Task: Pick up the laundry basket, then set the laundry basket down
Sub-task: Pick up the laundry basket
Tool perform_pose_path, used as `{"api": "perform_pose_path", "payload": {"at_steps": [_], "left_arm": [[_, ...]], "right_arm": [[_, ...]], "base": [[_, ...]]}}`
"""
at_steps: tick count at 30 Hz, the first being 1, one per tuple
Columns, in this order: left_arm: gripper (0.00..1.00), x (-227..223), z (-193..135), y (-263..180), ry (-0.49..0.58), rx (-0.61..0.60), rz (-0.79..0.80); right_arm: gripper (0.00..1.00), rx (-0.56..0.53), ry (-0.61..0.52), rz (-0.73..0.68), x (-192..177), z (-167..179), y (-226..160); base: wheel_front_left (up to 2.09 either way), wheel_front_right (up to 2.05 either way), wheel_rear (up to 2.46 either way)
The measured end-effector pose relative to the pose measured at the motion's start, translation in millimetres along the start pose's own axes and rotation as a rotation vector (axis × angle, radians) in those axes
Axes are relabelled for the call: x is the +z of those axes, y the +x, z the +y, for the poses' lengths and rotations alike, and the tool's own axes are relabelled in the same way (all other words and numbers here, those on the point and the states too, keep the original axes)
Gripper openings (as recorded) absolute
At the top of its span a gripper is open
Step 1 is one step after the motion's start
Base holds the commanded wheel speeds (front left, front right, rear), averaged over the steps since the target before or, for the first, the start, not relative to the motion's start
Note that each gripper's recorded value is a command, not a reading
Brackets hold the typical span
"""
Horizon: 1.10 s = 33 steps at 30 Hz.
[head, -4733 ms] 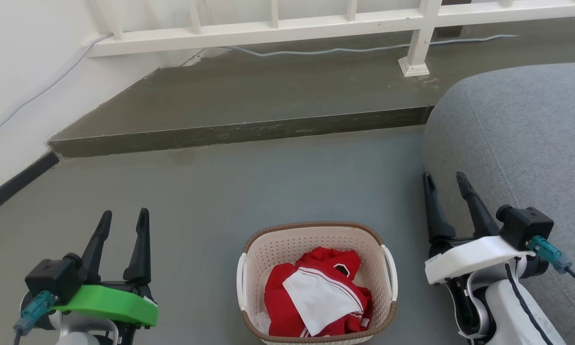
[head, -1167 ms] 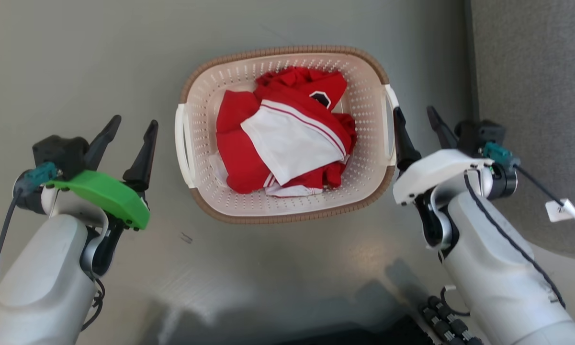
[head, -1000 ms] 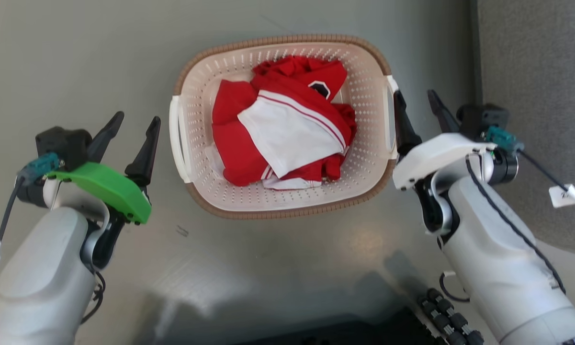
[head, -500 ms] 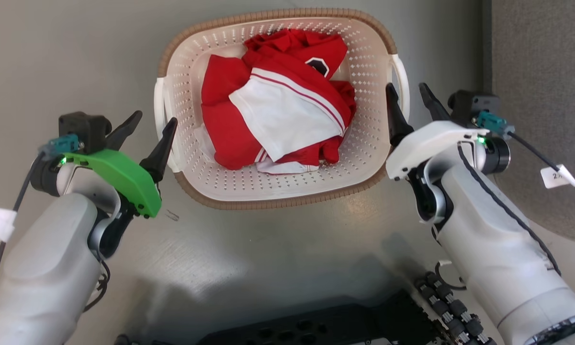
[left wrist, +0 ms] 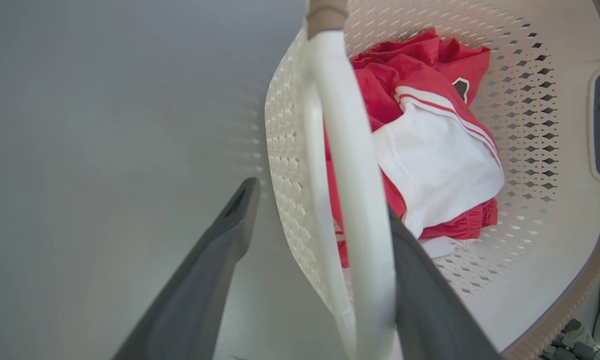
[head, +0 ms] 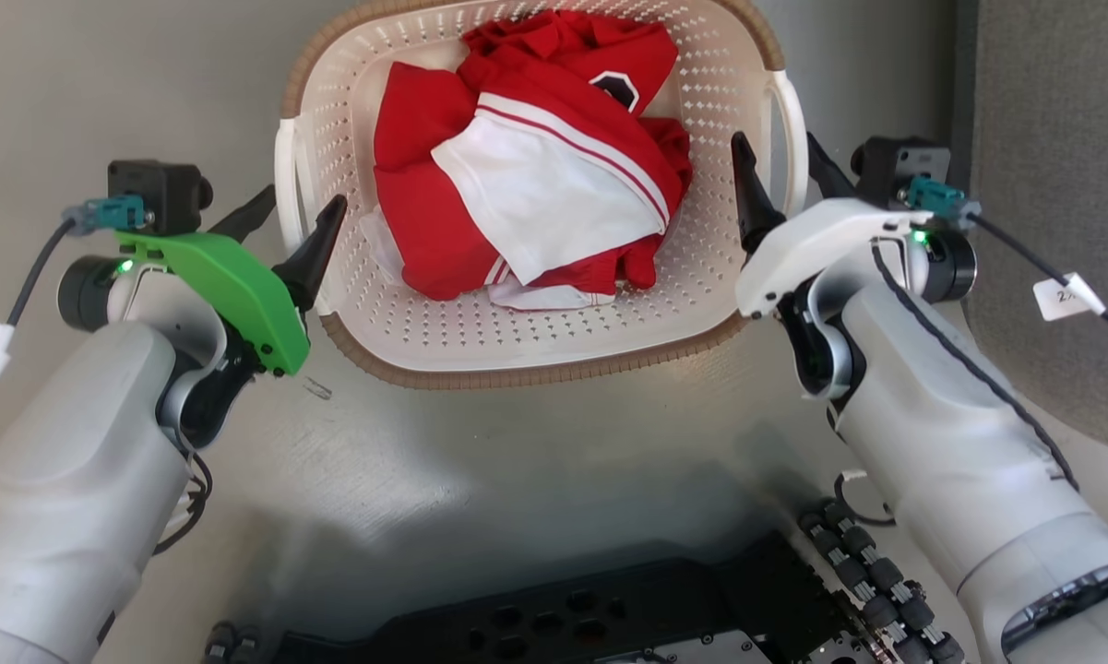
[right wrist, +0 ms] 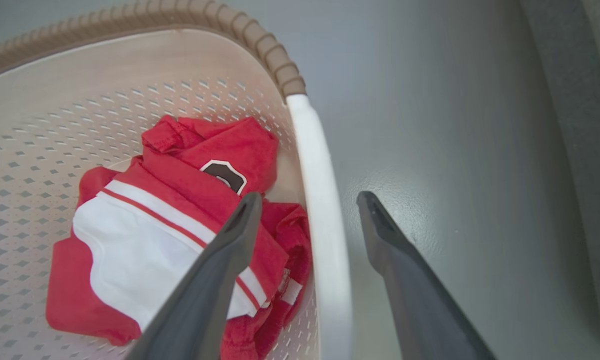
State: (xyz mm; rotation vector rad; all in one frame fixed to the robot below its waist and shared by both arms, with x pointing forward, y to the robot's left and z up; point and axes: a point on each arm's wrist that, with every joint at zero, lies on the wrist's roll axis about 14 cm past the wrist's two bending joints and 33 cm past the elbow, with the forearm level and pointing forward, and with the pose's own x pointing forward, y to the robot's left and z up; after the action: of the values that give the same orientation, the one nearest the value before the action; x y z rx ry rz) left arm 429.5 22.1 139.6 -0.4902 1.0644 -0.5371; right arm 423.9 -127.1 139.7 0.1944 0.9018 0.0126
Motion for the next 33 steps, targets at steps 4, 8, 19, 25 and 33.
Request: {"api": "perform_pose_path", "payload": {"at_steps": [4,8,19,25,33], "left_arm": [[1.00,-2.7,0.9,4.2,-0.013,-0.005,0.019],[1.00,-4.2,0.4,6.3,-0.007,-0.012,0.034],[0.00,-2.4,3.6,6.0,-0.008,0.007,0.045],[0.00,3.0,2.2,-1.8,0.015,0.025,0.031],[0.00,17.1,-8.2,-18.9,0.055,0.038,0.001]], "right_arm": [[1.00,0.005,0.002,0.012,-2.3,1.6,5.2],[1.00,0.018,-0.010,0.039,-10.9,5.2,6.0],[0.00,0.043,-0.015,0.036,-3.6,14.4,9.7],[0.00,0.049,-0.017,0.030,2.7,20.9,1.8],[0.00,0.081,-0.003,0.001,21.4,30.8,-14.0]], "base": [[0.00,0.00,0.00],[0.00,0.00,0.00],[0.00,0.00,0.00],[0.00,0.00,0.00],[0.00,0.00,0.00]]}}
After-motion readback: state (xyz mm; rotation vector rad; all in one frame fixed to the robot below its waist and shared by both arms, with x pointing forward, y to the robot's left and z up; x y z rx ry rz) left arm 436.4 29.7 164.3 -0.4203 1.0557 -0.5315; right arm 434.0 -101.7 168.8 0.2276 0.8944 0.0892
